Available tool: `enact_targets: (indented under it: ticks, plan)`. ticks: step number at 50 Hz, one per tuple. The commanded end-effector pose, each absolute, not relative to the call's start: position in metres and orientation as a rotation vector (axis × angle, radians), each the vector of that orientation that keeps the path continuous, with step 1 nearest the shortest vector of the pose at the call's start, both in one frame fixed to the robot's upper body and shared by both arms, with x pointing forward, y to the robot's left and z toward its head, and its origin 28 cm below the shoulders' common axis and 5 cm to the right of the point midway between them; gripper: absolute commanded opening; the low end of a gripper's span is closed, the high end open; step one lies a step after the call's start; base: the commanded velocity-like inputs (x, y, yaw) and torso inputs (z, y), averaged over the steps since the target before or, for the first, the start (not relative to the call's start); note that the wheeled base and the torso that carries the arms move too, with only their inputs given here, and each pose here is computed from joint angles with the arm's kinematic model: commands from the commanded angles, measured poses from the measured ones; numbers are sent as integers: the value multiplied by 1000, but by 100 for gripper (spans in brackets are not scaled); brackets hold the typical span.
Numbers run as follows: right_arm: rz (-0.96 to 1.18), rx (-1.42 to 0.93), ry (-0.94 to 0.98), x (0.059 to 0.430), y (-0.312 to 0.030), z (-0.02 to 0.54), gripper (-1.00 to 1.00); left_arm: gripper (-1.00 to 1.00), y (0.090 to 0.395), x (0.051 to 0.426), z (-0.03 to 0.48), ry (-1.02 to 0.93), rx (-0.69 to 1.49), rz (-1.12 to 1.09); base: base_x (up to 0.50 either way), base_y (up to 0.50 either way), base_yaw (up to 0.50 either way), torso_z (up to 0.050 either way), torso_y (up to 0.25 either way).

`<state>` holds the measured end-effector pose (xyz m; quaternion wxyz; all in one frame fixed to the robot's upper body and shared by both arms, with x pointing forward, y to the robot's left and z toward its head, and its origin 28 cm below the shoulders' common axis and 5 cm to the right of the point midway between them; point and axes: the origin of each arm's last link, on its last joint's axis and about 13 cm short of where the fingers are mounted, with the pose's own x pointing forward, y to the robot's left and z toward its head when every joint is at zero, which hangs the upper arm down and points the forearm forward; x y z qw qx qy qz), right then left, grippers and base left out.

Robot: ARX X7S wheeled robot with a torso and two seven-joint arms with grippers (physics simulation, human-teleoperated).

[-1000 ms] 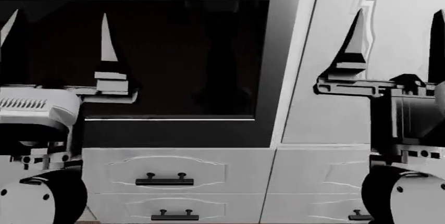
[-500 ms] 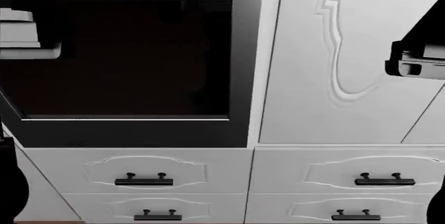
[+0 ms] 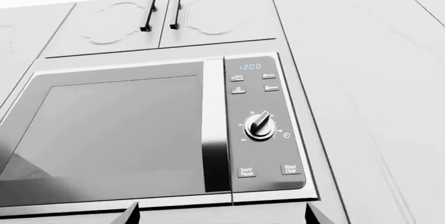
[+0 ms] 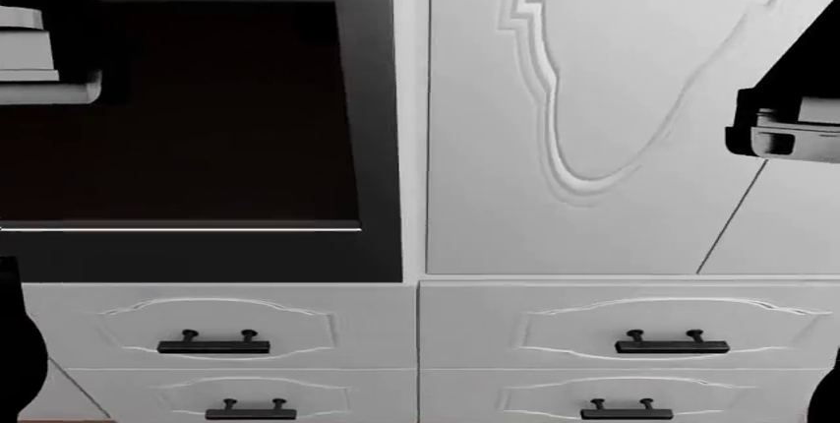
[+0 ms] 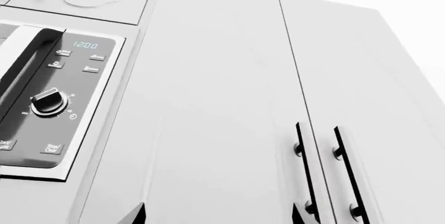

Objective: Open the microwave door

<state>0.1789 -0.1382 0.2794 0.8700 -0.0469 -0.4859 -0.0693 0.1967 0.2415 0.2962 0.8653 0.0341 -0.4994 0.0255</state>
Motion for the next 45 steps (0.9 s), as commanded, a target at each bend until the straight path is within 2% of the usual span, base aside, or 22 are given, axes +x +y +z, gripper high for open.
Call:
enact_targets:
  ticks: [1,13,19,28,45]
  plan:
    - [-127,-111,-999,179,-136,278,100,100,243,196,297,-1049,69,62,430,0,0,0,0]
    - [-131,-111,-991,180,-137,276,100,100,244,196,295,-1047,65,66,431,0,0,0,0]
    - [-126,-103,-996,178,-136,275,100,100,245,195,301,-1044,67,67,0,0,0,0,0]
    - [-107,-82,-984,174,-134,270,100,100,250,191,357,-988,62,46,0,0,0,0,0]
    - [-78,-62,-966,175,-131,264,100,100,259,214,446,-881,93,19,0,0,0,0,0]
